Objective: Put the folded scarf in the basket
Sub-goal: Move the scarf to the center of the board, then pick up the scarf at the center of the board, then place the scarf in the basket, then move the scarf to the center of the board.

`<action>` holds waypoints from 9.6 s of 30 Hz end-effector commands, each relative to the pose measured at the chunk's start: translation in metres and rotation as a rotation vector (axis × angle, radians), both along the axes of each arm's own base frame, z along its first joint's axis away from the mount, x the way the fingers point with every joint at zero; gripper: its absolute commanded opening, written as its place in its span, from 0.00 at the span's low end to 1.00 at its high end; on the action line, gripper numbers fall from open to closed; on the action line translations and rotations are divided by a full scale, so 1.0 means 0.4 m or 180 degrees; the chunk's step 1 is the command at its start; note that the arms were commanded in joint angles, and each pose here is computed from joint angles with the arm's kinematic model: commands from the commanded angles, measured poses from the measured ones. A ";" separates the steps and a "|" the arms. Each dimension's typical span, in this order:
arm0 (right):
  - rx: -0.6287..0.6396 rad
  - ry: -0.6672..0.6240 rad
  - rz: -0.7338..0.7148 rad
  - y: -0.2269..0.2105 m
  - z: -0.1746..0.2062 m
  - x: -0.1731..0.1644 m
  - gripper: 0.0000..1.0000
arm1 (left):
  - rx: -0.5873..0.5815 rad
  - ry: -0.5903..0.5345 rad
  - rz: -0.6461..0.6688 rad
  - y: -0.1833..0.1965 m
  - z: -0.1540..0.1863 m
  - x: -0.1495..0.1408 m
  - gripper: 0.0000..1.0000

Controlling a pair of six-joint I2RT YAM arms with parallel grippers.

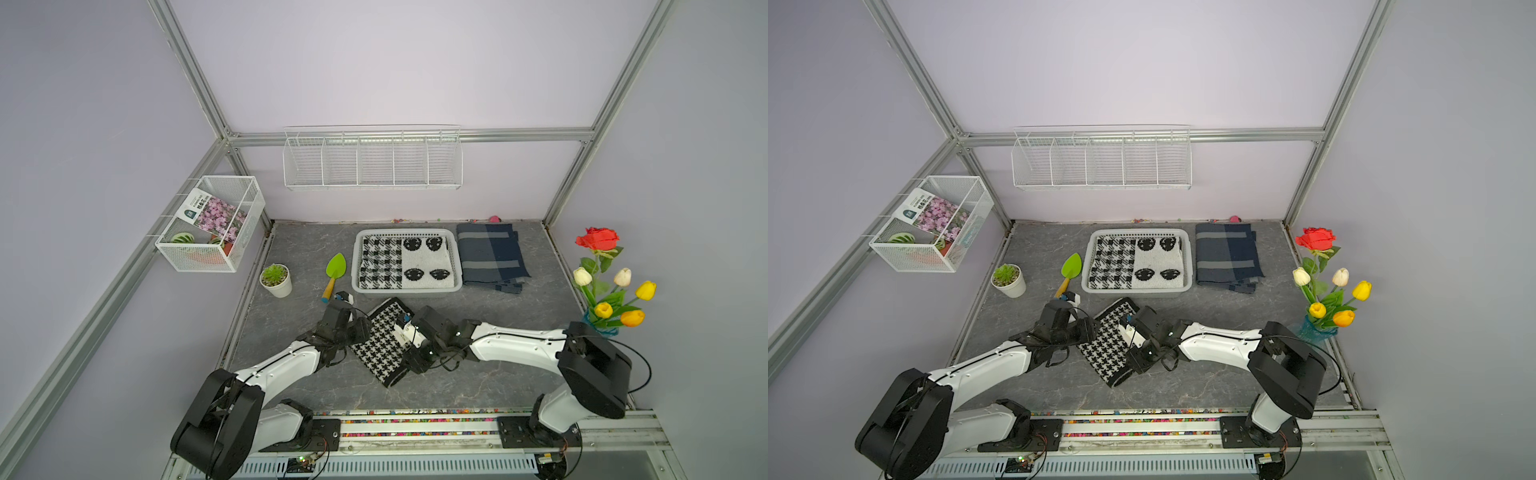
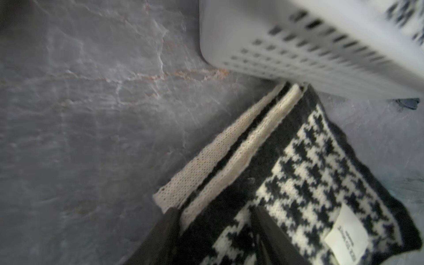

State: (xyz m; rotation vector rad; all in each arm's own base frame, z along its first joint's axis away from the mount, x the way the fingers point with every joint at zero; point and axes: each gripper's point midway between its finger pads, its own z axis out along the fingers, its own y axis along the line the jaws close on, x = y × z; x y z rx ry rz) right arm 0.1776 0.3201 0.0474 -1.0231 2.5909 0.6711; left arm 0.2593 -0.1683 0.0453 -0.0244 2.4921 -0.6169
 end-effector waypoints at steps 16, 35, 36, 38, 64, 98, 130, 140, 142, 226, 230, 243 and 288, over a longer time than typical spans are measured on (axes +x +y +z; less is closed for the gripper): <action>0.0013 -0.0486 -0.1018 -0.228 0.100 0.133 0.55 | -0.0565 0.0168 -0.0836 -0.115 0.016 -0.199 0.42; -0.0168 -0.0232 -0.1317 -0.245 0.010 0.229 0.53 | 0.0022 -0.0450 -0.0375 -0.076 0.123 -0.059 0.59; -0.0129 -0.0222 -0.1352 -0.249 0.012 0.229 0.54 | 0.0045 -0.0499 -0.0381 -0.084 0.128 -0.045 0.59; -0.0017 -0.0216 -0.1392 -0.254 0.024 0.226 0.55 | 0.0106 -0.0494 -0.0411 -0.097 0.128 -0.025 0.60; 0.0861 0.1065 -0.1255 -0.158 -0.091 0.071 0.52 | -0.0130 0.0104 -0.0688 -0.127 0.005 -0.038 0.47; 0.0470 0.0773 -0.1181 -0.202 -0.095 0.082 0.51 | -0.0473 0.0691 -0.0883 -0.163 -0.096 -0.134 0.48; 0.0978 0.0405 -0.0837 -0.151 0.151 0.082 0.00 | -0.1114 0.0103 -0.1144 -0.270 0.167 -0.121 0.00; 0.1108 0.0085 -0.0781 -0.115 0.383 0.160 0.00 | -0.1204 -0.0571 -0.1007 -0.285 0.450 -0.034 0.00; 0.1197 -0.0021 -0.0764 -0.102 0.435 0.193 0.00 | -0.1216 -0.0701 -0.0974 -0.289 0.499 -0.007 0.00; 0.0830 -0.0110 -0.1101 0.001 0.247 0.635 0.50 | -0.1184 -0.0571 -0.0381 -0.146 0.319 0.396 0.64; 0.0734 -0.0049 -0.1160 -0.006 0.208 0.645 0.49 | -0.1138 -0.0428 -0.0429 -0.147 0.278 0.379 0.66; 0.0656 0.0011 -0.1361 -0.060 0.176 0.653 0.48 | -0.1103 -0.0239 -0.0370 -0.114 0.203 0.392 0.05; -0.0502 -0.0692 -0.2677 -0.563 0.071 0.867 0.48 | -0.1129 -0.1577 -0.0385 0.002 0.383 0.102 1.00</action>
